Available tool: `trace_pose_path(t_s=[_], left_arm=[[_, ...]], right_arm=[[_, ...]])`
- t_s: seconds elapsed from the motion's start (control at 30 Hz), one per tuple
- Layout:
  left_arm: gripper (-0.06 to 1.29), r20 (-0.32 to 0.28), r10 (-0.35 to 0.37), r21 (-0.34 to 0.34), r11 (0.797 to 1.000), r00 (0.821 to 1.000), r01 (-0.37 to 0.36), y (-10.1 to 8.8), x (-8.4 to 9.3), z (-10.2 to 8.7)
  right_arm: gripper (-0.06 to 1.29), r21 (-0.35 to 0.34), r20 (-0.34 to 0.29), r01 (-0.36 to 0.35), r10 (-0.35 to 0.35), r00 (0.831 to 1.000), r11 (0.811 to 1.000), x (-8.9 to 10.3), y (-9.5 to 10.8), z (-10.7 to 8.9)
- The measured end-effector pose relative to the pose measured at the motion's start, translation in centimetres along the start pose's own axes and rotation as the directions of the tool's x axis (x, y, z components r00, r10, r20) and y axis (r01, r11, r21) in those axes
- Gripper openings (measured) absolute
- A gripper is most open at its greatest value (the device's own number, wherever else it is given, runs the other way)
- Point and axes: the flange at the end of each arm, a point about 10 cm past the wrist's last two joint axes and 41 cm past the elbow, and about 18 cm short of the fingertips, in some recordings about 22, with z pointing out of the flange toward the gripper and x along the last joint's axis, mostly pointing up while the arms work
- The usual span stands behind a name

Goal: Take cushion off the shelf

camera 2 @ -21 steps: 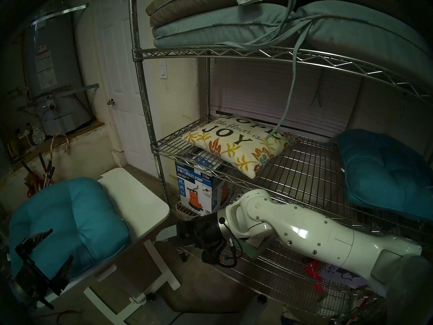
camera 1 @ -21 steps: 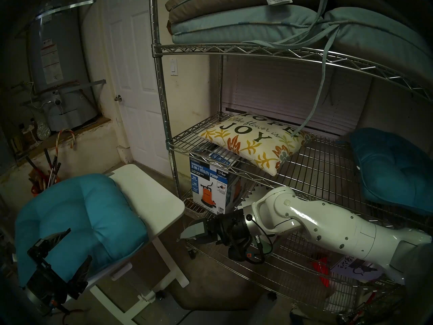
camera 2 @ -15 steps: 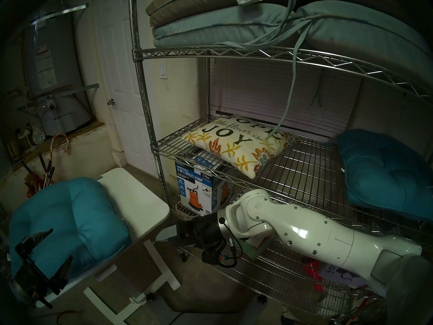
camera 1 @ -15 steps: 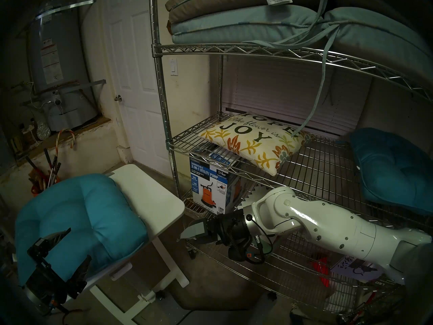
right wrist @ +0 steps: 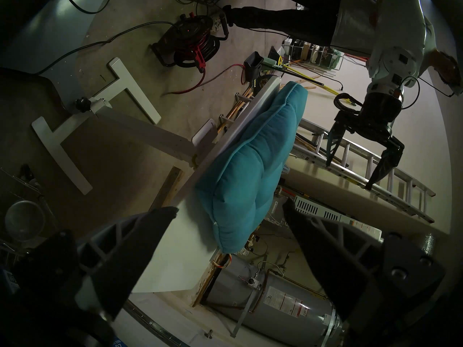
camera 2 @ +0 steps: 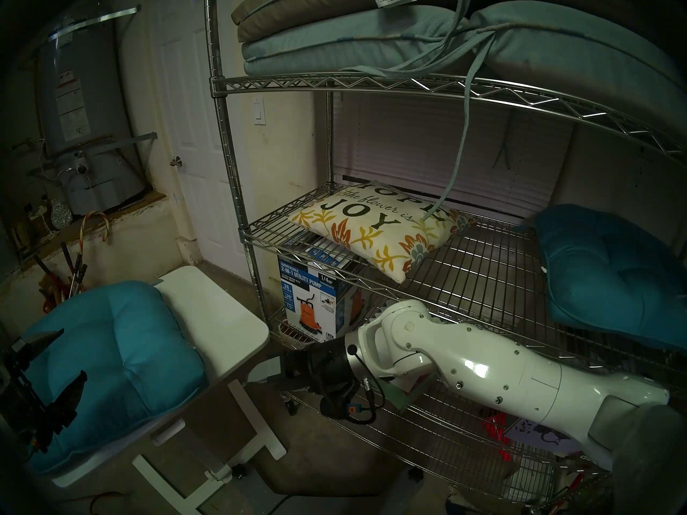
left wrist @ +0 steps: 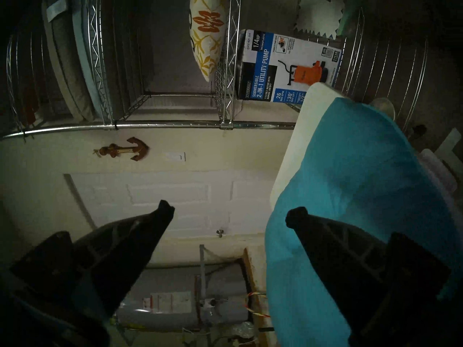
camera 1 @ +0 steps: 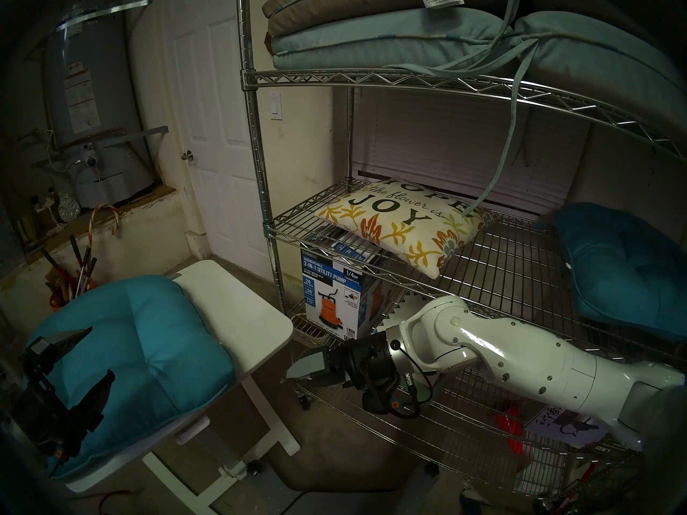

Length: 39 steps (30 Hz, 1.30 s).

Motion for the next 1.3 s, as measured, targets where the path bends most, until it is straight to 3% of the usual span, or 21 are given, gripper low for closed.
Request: trace_pose_path(t_s=[0.5,0.8,1.0,1.03,1.3], left_arm=[[1.27,0.024,0.108,0.028,0.994,0.994,-0.109,-1.2,-0.5,2.2],[1.27,0.024,0.192,0.021,0.981,0.981,-0.192,-1.5,-1.1,3.7],[1.27,0.023,0.195,0.021,0.981,0.981,-0.195,-1.5,-1.1,3.8],[1.27,0.019,0.241,0.042,0.969,0.970,-0.242,-2.2,-2.0,5.4],[1.27,0.017,0.252,0.053,0.966,0.968,-0.252,-2.6,-2.1,6.1]], right_arm=[[1.21,0.000,0.000,0.000,0.000,1.000,1.000,0.0,0.0,0.0],[1.21,0.000,0.000,-0.001,0.001,1.000,1.000,0.0,0.0,0.0],[1.21,0.000,0.000,-0.001,0.001,1.000,1.000,0.0,0.0,0.0],[1.21,0.001,0.000,-0.001,0.001,1.000,1.000,0.0,0.0,0.0],[1.21,0.001,0.000,-0.001,0.001,1.000,1.000,0.0,0.0,0.0]])
